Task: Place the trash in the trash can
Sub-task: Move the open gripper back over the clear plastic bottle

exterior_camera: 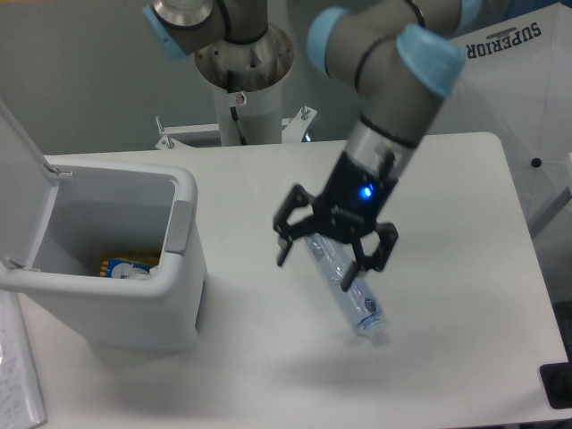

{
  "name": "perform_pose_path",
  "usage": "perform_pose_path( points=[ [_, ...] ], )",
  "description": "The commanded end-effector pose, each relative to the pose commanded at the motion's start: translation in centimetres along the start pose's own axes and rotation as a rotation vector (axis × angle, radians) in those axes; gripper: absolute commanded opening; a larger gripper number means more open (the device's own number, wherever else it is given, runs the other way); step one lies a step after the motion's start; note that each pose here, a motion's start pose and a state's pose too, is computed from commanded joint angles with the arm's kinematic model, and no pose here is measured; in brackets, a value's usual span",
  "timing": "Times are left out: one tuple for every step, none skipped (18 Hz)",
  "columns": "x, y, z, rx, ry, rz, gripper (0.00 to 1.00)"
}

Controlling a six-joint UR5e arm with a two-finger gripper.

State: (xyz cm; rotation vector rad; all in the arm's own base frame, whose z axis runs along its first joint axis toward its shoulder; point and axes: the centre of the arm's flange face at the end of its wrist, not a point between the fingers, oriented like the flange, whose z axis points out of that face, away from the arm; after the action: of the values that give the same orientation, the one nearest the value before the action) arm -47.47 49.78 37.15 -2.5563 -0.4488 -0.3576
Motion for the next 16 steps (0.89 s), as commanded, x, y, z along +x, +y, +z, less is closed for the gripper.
perform_pose_path(
  points=[
    [-1.4,0.0,1.0,-0.05,-0.02,-0.017,1.0],
    [-2.8,-0.2,1.9,-0.101,-0.039,-0.033,1.0],
    [-3.8,-0.3,2.5,-0.151,-0.048,-0.048,1.0],
    [-4.2,-1.0,2.1,-0.164,-0.045,-0.054,1.0],
    [-4.5,-1.8,1.7,-0.171,-0.041,-0.058,1.0],
    [-4.7,-2.2,1.6,-0.182,-0.031,-0.068,1.0],
    [-4.9,-2.4,1.6,-0.201,-0.023,-0.08,1.0],
    [-5.4,-2.4,1.9,-0.224,-0.014,-0.096,1.0],
    [-5.7,-2.3,2.0,-0.251,-0.013,-0.107,1.0],
    [-6.2,-2.0,1.9,-0.284,-0.03,-0.115,1.0],
    [-6.7,-1.5,2.0,-0.313,-0.046,-0.121,1.0],
    [-7.0,-1.3,2.2,-0.328,-0.05,-0.126,1.0],
    [-7.5,-1.0,3.0,-0.341,-0.046,-0.131,1.0],
    [-7.9,-0.9,3.3,-0.351,-0.054,-0.133,1.0],
    [-8.2,-0.8,3.5,-0.363,-0.066,-0.133,1.0],
    [-8.5,-0.8,3.9,-0.372,-0.07,-0.141,1.0]
  ],
)
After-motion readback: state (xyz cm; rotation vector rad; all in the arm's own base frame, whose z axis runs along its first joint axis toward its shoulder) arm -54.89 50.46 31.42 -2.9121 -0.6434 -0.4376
